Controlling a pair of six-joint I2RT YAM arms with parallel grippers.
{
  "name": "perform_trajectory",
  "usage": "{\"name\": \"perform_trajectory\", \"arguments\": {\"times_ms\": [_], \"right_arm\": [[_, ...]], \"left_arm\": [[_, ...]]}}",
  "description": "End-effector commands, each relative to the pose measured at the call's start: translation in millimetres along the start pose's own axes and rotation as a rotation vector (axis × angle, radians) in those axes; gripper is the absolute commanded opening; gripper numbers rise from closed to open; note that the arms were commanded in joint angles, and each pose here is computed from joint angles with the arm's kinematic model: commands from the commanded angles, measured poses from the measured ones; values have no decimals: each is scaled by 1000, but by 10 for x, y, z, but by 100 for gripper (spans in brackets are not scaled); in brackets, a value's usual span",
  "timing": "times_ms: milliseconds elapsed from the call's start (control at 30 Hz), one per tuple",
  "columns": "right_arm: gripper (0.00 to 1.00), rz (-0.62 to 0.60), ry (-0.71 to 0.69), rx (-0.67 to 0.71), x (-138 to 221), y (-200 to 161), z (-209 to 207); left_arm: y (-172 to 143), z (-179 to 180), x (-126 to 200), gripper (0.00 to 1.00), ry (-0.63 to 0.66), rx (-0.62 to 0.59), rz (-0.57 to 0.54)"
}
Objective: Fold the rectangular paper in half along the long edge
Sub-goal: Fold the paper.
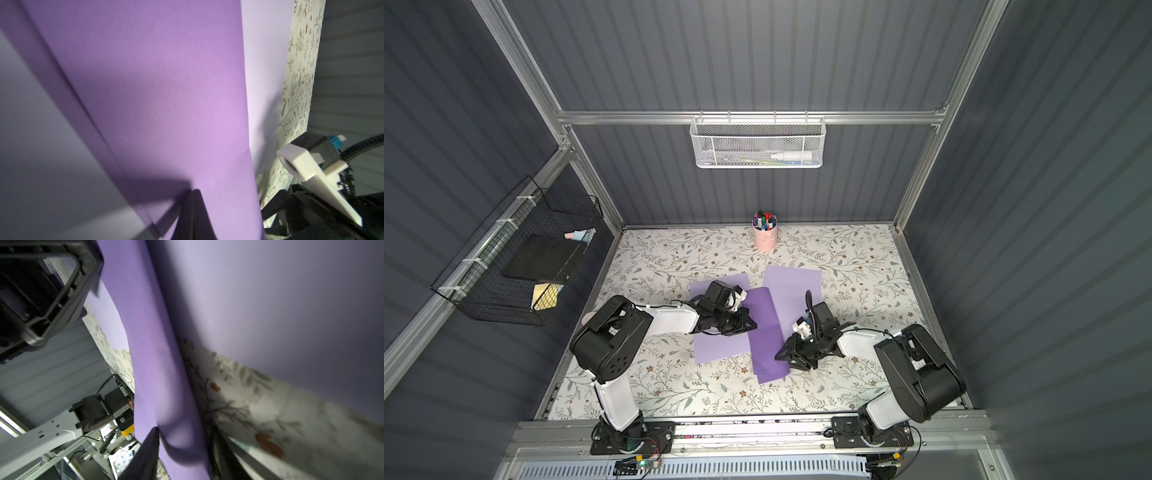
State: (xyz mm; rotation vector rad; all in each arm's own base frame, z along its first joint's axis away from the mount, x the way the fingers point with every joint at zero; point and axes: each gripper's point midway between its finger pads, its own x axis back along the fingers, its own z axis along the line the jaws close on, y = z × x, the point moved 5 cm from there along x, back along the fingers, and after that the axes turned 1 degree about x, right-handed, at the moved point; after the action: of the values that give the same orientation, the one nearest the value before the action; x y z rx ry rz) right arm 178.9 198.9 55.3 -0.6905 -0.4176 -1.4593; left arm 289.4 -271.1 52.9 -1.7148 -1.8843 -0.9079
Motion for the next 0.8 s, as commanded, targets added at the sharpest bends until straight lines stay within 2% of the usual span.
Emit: {"name": "perform_trajectory", "arguments": {"times_ms": [0,233,433,567,600,667,733,767], "right_arm": [[30,15,19,3,-45,-12,-23],[0,5,8,3,-40,-14,-42],[0,-14,14,23,7,-2,21],[39,-9,-10,26,5,50,51],[43,-7,-12,28,-5,73,63],[42,4,-6,30,-31,123,98],[25,17,4,29,-59,160,120],[8,18,6,28,-71,170,119]], "left_arm": [[-556,862,-112,0,342,168,166],[-566,884,-122,0,345,171,171],[-570,889,-126,0,346,172,172],[-569,893,-131,0,346,171,172],[-566,891,-131,0,346,171,172],[-570,898,-128,0,347,173,172],[-566,893,-123,0,345,172,170],[-568,894,-124,0,345,171,171]]}}
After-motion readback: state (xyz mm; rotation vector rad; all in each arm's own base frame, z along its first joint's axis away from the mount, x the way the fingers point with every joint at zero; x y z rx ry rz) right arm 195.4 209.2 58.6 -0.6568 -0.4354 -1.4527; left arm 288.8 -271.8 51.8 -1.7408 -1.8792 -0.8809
